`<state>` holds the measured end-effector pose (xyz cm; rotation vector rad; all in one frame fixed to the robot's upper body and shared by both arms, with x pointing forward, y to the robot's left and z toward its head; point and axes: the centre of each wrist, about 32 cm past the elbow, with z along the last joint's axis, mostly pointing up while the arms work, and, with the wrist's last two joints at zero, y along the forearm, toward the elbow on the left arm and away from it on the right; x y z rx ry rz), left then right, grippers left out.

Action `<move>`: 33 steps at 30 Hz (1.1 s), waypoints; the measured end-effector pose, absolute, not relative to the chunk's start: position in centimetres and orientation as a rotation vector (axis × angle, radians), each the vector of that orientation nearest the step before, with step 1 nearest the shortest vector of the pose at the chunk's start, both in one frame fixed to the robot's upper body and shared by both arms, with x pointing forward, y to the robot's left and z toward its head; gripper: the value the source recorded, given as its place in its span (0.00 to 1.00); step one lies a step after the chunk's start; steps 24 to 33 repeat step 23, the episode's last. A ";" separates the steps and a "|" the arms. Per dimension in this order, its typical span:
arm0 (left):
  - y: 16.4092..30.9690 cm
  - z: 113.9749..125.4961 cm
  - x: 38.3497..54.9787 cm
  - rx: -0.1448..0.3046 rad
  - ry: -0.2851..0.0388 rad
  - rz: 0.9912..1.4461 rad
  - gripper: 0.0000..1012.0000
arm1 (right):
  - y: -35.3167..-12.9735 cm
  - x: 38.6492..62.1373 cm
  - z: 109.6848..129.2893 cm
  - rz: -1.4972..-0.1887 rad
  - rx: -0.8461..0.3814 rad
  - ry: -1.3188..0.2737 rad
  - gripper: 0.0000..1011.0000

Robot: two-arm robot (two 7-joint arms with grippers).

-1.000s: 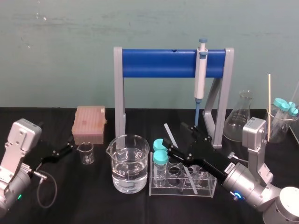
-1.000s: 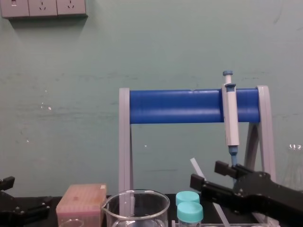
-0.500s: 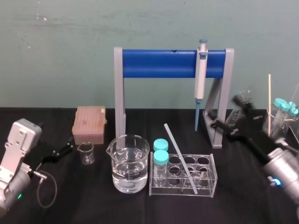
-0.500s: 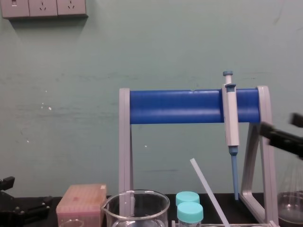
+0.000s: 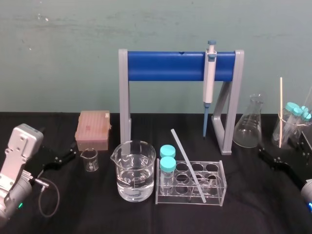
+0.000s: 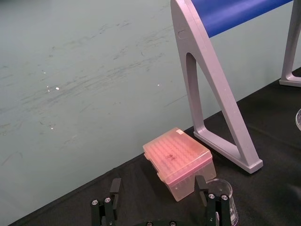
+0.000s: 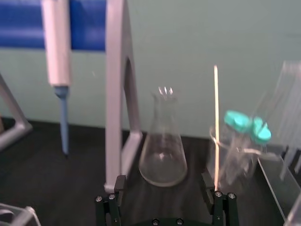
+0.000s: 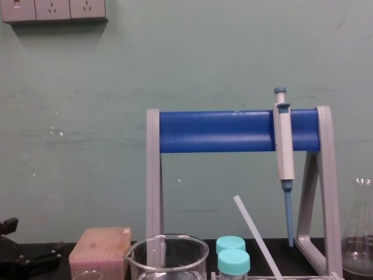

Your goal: Pick up the stirring rod with one hand, then place it down.

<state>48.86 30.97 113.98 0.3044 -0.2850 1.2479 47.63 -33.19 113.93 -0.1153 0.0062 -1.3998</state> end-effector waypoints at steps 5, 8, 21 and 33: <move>31.0 114.0 48.9 0.304 -0.285 1.248 0.99 | -33.1 47.9 113.9 -1.414 -0.171 0.039 0.99; 31.0 114.0 48.9 0.304 -0.285 1.248 0.99 | -33.1 47.9 113.9 -1.413 -0.167 0.035 0.99; 31.0 114.0 48.9 0.305 -0.285 1.248 0.99 | -33.1 47.9 113.9 -1.404 -0.150 0.027 0.99; 31.0 114.0 48.9 0.304 -0.285 1.248 0.99 | -33.1 47.9 113.9 -1.403 -0.149 0.026 0.99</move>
